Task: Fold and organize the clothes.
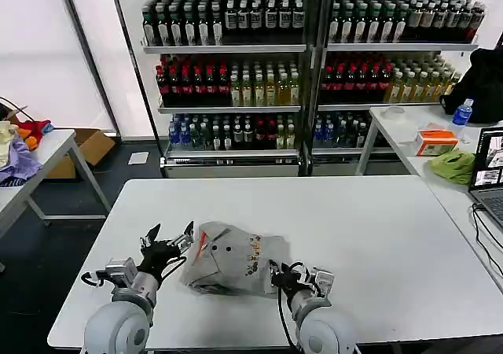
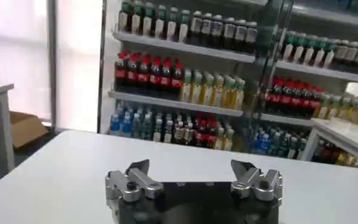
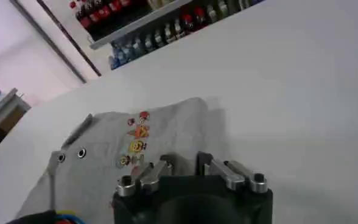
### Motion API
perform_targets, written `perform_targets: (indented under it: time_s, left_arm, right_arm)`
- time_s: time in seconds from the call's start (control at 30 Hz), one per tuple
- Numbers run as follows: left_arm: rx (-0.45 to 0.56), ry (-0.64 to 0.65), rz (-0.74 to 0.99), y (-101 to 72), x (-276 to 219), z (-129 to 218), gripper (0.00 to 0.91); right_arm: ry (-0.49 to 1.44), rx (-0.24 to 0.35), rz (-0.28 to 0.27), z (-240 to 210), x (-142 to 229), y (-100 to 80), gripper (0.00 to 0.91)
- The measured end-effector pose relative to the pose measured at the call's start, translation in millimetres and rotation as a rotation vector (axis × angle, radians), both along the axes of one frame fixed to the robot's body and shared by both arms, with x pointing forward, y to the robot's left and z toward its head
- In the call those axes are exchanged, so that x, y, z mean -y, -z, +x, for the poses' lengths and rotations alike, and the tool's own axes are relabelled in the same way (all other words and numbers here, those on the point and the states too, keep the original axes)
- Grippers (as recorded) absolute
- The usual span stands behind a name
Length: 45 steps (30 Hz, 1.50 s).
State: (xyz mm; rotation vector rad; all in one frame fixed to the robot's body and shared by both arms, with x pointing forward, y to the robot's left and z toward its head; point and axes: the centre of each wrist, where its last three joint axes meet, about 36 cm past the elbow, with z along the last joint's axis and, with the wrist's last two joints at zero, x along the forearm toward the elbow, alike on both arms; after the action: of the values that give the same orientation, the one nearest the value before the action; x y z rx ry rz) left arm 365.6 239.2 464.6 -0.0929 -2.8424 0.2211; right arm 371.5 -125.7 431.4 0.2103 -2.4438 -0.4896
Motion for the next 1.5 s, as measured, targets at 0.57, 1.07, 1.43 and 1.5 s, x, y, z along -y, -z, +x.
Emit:
perform_targets:
  time_s: [0.57, 1.07, 1.43, 1.5]
  left_arm:
    - [-0.018, -0.020, -0.002, 2.1, -1, -6, 0.907]
    - [-0.027, -0.015, -0.015, 0.4, 8, -11, 0.907]
    - [-0.036, -0.005, -0.025, 1.4, 15, -22, 0.907]
    - [-0.043, -0.008, -0.022, 3.2, 15, -24, 0.907]
  right_arm:
    - [0.026, 0.013, -0.101, 15, 51, 1.8, 0.000]
    - [0.084, 0.127, -0.371, 32, 137, -7.5, 0.907]
    - [-0.004, 0.318, -0.448, 26, 107, -33.3, 0.907]
    - [-0.026, 0.347, -0.447, 28, 95, -34.0, 0.907]
